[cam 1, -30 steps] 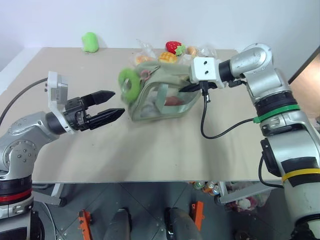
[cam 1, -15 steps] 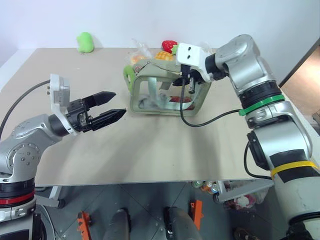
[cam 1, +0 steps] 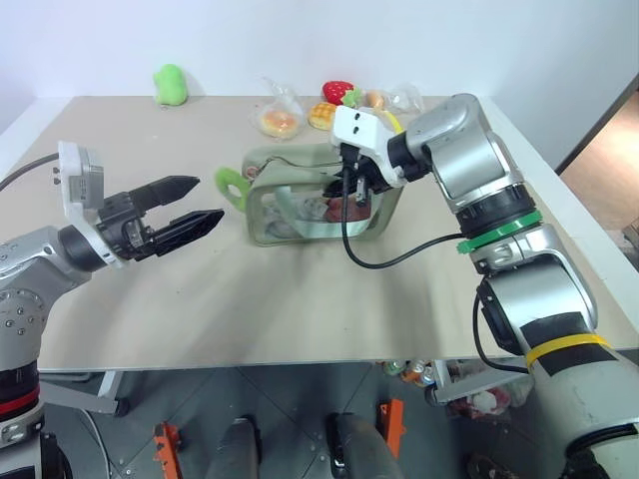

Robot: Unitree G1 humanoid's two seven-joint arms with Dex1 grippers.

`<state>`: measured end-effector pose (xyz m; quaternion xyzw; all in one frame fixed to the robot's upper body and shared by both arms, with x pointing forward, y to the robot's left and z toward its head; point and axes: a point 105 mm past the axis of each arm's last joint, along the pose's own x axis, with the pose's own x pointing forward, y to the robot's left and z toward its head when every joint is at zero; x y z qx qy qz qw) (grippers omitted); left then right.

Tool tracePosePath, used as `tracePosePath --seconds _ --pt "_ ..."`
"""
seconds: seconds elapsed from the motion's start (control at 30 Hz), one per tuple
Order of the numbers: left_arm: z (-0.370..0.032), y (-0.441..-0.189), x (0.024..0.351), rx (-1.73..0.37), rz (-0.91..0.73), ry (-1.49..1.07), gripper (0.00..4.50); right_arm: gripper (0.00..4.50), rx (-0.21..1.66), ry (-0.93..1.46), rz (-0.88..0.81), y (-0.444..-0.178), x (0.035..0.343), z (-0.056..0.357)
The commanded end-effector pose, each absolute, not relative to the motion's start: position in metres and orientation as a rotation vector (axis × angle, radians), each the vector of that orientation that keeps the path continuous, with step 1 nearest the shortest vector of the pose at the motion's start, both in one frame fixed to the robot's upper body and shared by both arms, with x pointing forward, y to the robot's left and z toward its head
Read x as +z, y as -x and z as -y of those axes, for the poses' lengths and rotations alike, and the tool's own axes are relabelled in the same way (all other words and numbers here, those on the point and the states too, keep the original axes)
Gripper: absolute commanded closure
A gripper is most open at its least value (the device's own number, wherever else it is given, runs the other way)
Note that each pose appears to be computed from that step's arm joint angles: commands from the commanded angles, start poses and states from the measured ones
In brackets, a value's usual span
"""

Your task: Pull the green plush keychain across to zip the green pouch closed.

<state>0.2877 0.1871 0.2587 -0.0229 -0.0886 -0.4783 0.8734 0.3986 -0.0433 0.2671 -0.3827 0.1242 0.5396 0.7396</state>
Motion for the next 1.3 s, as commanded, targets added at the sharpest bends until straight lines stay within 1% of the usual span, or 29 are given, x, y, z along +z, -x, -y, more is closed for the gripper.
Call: tracePosePath --seconds 0.03,0.27,0.3,0.33,0.37,0.4,0.53,0.6,0.67,0.77,0.9,1.03,1.17,1.3 --pt "-0.182 -0.284 0.263 -1.022 0.209 0.027 0.00 4.46 1.166 0.826 -0.140 -0.396 0.304 0.032" --pt "-0.184 -0.288 0.259 -1.018 0.188 0.018 0.00 4.46 1.168 0.783 -0.165 -0.400 0.290 0.029" --pt "-0.184 -0.288 0.258 -1.019 0.180 0.009 0.00 3.77 1.171 0.768 -0.168 -0.401 0.288 0.030" --pt "-0.184 -0.288 0.257 -1.019 0.174 0.001 0.00 3.52 1.173 0.757 -0.173 -0.401 0.285 0.031" --pt "-0.184 -0.288 0.257 -1.016 0.174 -0.008 0.00 3.06 1.176 0.748 -0.176 -0.401 0.283 0.032" --pt "-0.186 -0.290 0.260 -1.005 0.183 -0.015 0.00 2.83 1.182 0.737 -0.181 -0.400 0.280 0.034" --pt "-0.190 -0.293 0.277 -0.987 0.248 0.002 0.00 1.36 1.214 0.682 -0.207 -0.395 0.276 0.037" --pt "-0.190 -0.294 0.283 -0.983 0.270 0.014 0.00 1.36 1.263 0.640 -0.203 -0.387 0.280 0.039" --pt "-0.189 -0.294 0.286 -0.990 0.286 0.026 0.00 1.36 1.286 0.576 -0.168 -0.382 0.294 0.044" --pt "-0.186 -0.291 0.291 -1.016 0.305 0.051 0.00 1.36 1.367 0.474 -0.068 -0.367 0.326 0.056" --pt "-0.183 -0.289 0.297 -1.048 0.325 0.078 0.00 1.36 1.389 0.442 0.028 -0.358 0.344 0.078" --pt "-0.177 -0.286 0.298 -1.093 0.318 0.072 0.00 1.36 1.240 0.489 0.015 -0.371 0.335 0.118" --pt "-0.176 -0.287 0.301 -1.102 0.324 0.065 0.00 1.36 1.126 0.570 -0.052 -0.379 0.309 0.150" --pt "-0.178 -0.288 0.303 -1.102 0.326 0.065 0.00 1.36 1.060 0.593 -0.096 -0.388 0.288 0.163"
